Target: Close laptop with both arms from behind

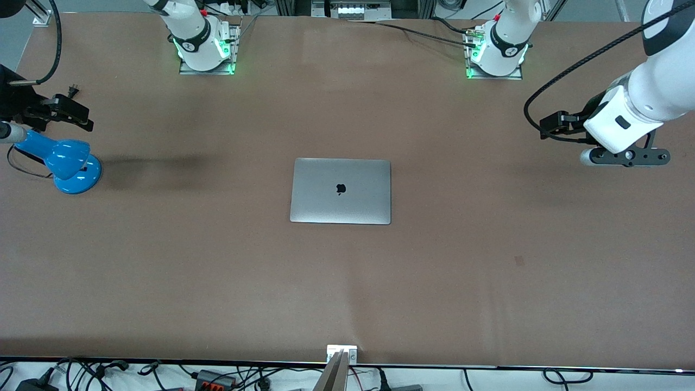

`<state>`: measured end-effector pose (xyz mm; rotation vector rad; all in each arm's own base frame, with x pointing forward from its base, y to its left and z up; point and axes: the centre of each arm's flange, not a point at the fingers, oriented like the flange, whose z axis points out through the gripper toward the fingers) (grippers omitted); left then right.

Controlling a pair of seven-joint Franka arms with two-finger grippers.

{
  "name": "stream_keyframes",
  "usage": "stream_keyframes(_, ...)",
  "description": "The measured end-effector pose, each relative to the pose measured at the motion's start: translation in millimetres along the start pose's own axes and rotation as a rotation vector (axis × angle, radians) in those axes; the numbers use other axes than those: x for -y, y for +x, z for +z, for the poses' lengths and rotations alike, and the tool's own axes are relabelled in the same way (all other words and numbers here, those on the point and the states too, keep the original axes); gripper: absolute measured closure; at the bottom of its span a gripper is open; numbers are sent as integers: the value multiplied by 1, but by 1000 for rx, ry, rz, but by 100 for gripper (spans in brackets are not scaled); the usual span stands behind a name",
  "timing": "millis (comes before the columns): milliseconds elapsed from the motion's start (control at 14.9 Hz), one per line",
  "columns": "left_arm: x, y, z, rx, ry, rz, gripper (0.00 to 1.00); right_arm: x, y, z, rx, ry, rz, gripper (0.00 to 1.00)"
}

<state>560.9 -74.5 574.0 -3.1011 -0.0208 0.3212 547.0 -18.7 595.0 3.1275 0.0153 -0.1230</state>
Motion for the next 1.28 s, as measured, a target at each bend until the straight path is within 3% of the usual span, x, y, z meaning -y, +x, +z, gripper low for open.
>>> stream_keyframes(202,14,-8,-5,-12,12,-33,0,0,2,3,7,0,0,0)
stream_keyframes(538,21,-38,-9,-49,-30,-70,0,0,2,4,8,0,0,0)
stream_keyframes(1278,30,-39,0,-38,-56,-91,0,9,5,7,13,-1,-18,0)
